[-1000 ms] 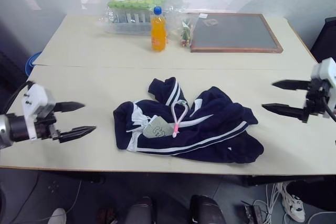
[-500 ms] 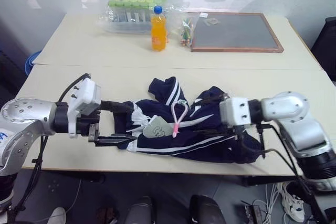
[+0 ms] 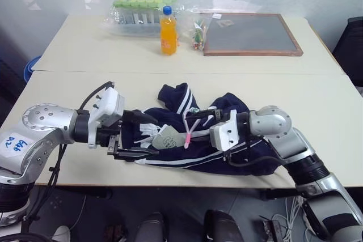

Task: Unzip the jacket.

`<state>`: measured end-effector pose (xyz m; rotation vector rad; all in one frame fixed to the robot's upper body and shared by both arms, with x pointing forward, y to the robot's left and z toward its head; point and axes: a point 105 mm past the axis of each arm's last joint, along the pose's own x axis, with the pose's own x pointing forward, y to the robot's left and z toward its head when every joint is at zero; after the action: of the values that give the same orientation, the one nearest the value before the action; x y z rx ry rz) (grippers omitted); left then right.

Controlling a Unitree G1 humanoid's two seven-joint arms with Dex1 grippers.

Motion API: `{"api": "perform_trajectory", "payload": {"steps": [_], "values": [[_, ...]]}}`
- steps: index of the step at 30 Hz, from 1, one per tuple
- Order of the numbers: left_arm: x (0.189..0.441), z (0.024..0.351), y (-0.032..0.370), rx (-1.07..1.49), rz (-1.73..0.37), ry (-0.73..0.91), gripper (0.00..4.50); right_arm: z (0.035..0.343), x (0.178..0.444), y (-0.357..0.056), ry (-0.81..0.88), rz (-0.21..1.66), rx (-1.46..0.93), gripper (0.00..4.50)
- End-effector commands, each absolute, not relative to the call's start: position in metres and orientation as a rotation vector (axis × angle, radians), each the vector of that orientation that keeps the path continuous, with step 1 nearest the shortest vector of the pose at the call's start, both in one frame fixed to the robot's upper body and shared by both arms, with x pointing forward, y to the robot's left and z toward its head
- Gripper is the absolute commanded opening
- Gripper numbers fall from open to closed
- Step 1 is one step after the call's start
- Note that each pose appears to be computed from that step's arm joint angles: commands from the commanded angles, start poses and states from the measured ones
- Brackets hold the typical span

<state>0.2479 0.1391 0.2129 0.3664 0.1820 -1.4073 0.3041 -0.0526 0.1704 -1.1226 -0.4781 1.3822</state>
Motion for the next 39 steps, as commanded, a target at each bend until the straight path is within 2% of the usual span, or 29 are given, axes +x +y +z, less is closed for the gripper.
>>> {"api": "perform_trajectory", "payload": {"steps": [1, 8, 9, 11, 14, 18, 21, 25, 29, 31, 34, 39], "values": [[0.251, 0.216, 0.14, 0.394, -1.403, 0.154, 4.5, 0.178, 0.302, -0.043, -0.547, 1.367, -1.098, 2.11], [0.256, 0.218, 0.137, 0.402, -1.402, 0.135, 4.5, 0.185, 0.3, -0.047, -0.547, 1.34, -1.021, 0.05], [0.257, 0.218, 0.136, 0.402, -1.402, 0.13, 4.5, 0.189, 0.3, -0.05, -0.537, 1.328, -0.993, 0.02], [0.258, 0.218, 0.134, 0.403, -1.402, 0.12, 4.5, 0.199, 0.3, -0.058, -0.53, 1.287, -0.947, 0.02], [0.26, 0.216, 0.13, 0.403, -1.402, 0.106, 4.5, 0.229, 0.314, -0.086, -0.494, 1.105, -0.854, 0.02], [0.262, 0.217, 0.124, 0.396, -1.411, 0.077, 4.5, 0.271, 0.336, -0.154, -0.403, 0.802, -0.644, 0.02], [0.265, 0.218, 0.121, 0.395, -1.413, 0.059, 4.5, 0.28, 0.342, -0.216, -0.312, 0.607, -0.616, 0.02], [0.269, 0.218, 0.118, 0.398, -1.423, 0.045, 4.5, 0.264, 0.342, -0.281, -0.161, 0.425, -0.844, 0.02], [0.272, 0.218, 0.113, 0.4, -1.441, 0.033, 4.5, 0.226, 0.343, -0.333, 0.041, 0.323, -1.216, 0.02], [0.274, 0.218, 0.11, 0.402, -1.448, 0.025, 4.5, 0.204, 0.35, -0.357, 0.144, 0.263, -1.286, 0.02], [0.274, 0.217, 0.108, 0.412, -1.459, 0.023, 4.5, 0.186, 0.358, -0.374, 0.222, 0.219, -1.305, 0.02], [0.274, 0.217, 0.107, 0.42, -1.467, 0.025, 4.5, 0.177, 0.367, -0.383, 0.28, 0.209, -1.276, 1.45]]}}
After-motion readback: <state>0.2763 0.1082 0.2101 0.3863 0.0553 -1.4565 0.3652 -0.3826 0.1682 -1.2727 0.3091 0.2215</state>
